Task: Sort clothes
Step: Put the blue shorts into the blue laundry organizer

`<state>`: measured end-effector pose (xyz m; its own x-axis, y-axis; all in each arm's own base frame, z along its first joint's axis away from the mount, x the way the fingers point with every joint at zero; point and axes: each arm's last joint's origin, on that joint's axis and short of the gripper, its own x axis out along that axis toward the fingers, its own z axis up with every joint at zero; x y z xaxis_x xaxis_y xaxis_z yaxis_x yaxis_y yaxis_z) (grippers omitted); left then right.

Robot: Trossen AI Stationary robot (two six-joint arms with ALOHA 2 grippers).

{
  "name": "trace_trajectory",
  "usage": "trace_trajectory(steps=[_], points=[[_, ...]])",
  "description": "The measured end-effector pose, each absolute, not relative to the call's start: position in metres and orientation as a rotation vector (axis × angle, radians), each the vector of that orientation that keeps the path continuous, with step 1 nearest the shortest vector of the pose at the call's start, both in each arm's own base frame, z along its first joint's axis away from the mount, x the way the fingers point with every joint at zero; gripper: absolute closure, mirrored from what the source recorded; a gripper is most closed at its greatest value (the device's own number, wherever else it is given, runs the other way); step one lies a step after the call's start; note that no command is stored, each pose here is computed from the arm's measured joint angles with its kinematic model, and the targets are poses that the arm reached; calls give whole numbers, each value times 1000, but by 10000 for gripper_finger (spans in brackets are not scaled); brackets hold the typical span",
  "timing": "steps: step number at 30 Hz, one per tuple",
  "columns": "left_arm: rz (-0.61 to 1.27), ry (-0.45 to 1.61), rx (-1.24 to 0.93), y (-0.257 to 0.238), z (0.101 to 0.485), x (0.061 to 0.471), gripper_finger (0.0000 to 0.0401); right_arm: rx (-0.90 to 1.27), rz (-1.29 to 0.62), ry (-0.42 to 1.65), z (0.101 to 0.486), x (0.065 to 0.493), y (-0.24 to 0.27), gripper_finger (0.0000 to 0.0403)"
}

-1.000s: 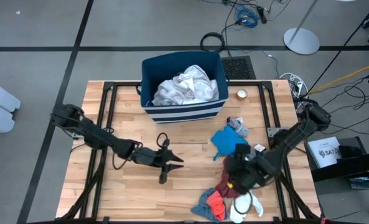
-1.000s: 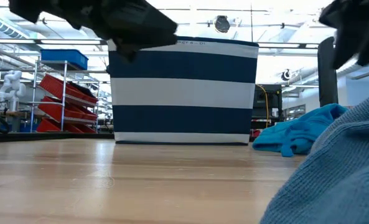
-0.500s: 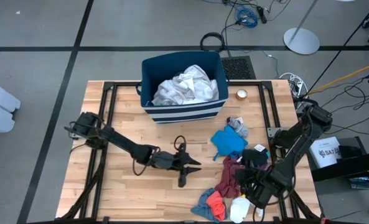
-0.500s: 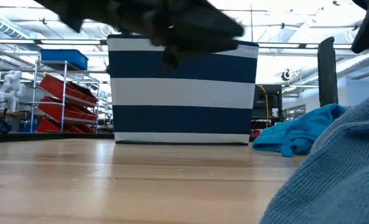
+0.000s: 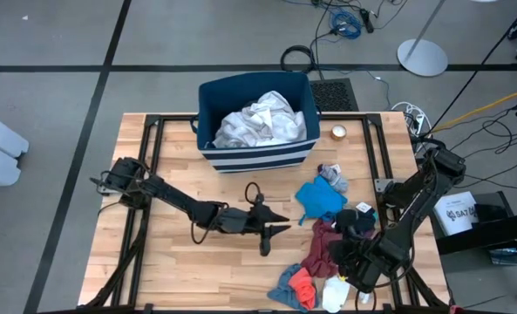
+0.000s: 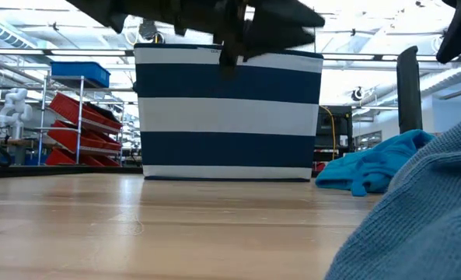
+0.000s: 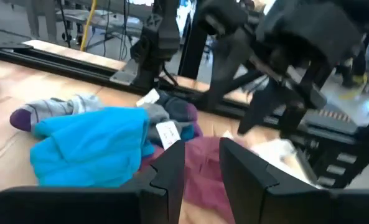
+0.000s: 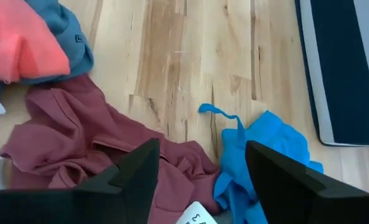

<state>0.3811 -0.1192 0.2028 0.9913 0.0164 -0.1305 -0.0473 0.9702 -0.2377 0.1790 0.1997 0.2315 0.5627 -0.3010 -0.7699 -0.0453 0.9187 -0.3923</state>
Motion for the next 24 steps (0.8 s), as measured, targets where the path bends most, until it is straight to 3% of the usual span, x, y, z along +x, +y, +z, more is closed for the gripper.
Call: trace_trajectory(steps=[8,16,24], points=[[65,111,-264,-118,204,381,294,-395,-101,923,233,185,205,177],[252,83,-205,-110,204,381,294,-370,-56,884,235,191,210,177],[317,2,-98,-97,214,385,294,-347,-78,1007,231,184,202,177]])
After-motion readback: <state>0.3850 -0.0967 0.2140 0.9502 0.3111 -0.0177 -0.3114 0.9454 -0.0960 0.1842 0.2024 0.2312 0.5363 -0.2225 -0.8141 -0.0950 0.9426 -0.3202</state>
